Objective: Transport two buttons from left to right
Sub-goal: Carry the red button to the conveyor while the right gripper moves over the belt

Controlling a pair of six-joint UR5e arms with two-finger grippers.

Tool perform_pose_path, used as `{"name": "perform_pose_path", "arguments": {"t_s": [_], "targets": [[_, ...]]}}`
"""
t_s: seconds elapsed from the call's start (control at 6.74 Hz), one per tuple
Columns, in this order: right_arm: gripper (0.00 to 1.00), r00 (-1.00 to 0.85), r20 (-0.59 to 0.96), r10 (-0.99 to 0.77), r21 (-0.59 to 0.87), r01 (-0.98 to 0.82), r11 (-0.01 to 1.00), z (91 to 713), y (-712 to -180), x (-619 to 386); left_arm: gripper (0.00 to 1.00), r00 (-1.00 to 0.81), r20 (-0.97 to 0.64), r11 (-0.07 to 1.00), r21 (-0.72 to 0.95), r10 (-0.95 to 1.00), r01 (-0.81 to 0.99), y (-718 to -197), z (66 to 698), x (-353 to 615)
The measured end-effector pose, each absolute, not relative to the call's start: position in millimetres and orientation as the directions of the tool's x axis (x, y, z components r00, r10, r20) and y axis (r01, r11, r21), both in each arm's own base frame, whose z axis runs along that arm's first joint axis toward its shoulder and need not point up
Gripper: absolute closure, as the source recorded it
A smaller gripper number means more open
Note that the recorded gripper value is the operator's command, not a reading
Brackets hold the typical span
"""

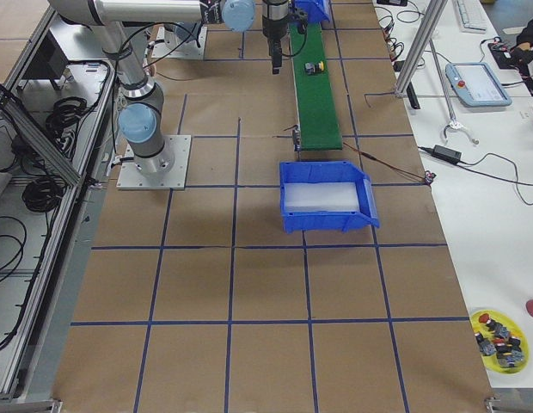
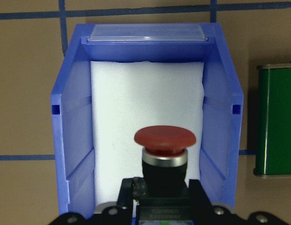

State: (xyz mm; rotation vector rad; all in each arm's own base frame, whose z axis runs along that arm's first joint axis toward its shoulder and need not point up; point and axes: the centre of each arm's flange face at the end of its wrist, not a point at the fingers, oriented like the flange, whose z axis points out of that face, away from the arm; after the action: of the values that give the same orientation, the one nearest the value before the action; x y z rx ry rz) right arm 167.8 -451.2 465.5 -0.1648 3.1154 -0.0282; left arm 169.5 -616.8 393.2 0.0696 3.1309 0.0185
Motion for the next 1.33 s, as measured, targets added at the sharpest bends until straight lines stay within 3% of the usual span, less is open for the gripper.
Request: {"name": "perform_pose_path", "arguments": {"t_s": [0.74,1.33], "targets": [[0.0,-0.994,-0.019,-0.105,-0.141,-0.101,0.985,475,-463,169,0.95,-1.0,-0.007,1.0,0.023,0.001,0.001,-646,376,-19],[0.0,-0.994,-0.028,-0.108,-0.15,-0.102,0.983,459,-476,172,0.95,-1.0,-0.008,1.0,0.001,0.004,0.004,-656,311,-40]]}}
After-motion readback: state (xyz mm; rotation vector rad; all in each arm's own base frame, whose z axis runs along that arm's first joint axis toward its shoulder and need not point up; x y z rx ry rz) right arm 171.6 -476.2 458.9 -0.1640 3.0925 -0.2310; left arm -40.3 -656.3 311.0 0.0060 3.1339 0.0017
